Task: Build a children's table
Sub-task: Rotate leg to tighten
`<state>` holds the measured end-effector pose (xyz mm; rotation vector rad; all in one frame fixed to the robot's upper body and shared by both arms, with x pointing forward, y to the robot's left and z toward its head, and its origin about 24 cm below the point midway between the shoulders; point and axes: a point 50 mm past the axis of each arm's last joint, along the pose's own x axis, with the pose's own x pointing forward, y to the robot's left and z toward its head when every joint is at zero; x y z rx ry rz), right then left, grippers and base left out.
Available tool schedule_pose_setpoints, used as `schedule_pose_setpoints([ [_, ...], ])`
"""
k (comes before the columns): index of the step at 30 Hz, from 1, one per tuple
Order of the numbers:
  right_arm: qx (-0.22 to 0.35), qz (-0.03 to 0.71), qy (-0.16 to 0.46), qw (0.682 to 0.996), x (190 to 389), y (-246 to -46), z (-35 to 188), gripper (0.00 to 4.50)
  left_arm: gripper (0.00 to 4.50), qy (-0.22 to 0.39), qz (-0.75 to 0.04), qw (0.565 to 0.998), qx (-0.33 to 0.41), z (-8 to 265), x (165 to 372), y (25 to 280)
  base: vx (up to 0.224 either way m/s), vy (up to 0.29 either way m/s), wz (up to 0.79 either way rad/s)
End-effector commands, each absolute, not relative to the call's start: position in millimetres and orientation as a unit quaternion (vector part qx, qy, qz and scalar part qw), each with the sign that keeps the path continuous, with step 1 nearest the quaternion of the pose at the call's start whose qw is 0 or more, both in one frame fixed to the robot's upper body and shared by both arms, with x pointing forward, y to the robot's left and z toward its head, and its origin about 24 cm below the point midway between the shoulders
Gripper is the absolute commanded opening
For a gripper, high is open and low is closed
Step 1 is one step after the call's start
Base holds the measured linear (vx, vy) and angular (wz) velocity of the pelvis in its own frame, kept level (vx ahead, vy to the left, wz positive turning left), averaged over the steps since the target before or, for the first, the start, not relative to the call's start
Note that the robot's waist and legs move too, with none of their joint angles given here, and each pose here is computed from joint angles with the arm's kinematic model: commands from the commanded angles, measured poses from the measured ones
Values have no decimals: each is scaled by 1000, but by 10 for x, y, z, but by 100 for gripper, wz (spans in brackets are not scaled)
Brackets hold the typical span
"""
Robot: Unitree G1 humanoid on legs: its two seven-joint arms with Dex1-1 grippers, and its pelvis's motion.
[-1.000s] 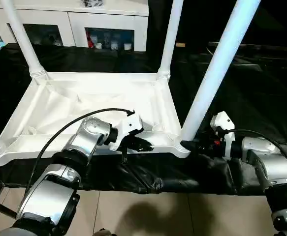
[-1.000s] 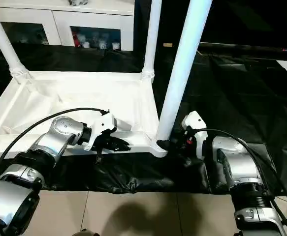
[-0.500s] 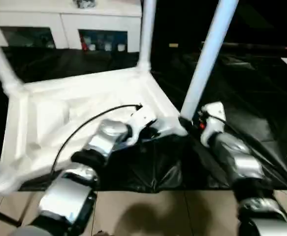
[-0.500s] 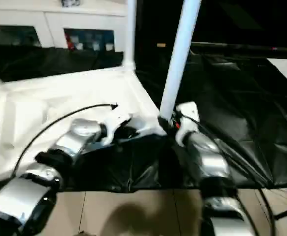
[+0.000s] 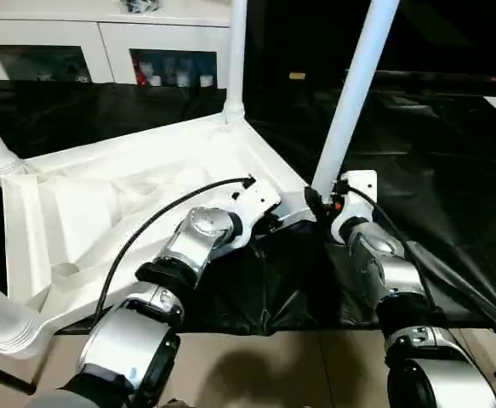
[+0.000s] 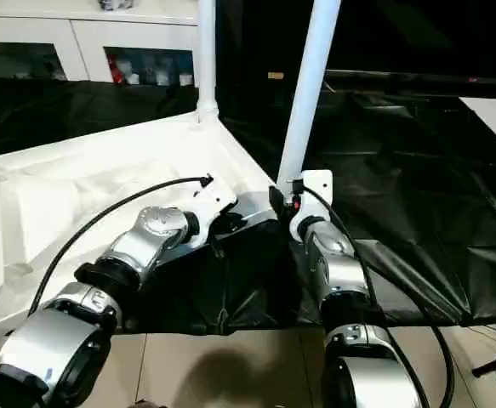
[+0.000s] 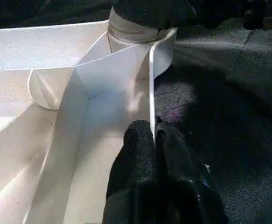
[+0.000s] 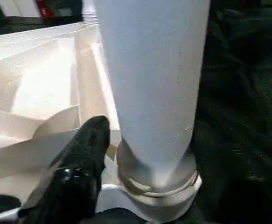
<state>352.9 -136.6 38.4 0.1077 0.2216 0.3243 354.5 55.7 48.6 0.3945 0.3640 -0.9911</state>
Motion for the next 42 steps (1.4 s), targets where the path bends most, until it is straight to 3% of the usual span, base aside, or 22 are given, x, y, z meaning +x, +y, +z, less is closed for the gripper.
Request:
schedule_pose_setpoints([
  [1,39,276,139,950,3438,-994,279,320,0,110,-554,806,180,637,3444,256,0,0,0],
  [4,15,312,133,941,3436,-1159,315,320,0,110,-570,792,189,652,3460,419,0,0,0],
  [11,-15,373,140,917,3382,-1308,333,320,0,113,-591,774,196,669,3458,561,0,0,0],
  [15,-44,442,152,883,3279,-1440,334,320,0,120,-622,748,197,659,3409,666,0,0,0],
  [24,-51,510,158,844,3149,-1490,351,320,0,128,-643,729,197,645,3363,766,0,0,0],
  [29,-53,574,175,799,3005,-1465,343,320,0,144,-665,707,194,639,3324,831,0,0,0],
  [35,-59,605,191,771,2913,-1447,306,253,0,155,-675,694,196,638,3309,874,0,0,0],
  [42,-55,611,195,765,2879,-1436,301,208,0,158,-678,691,193,641,3310,873,0,0,0],
])
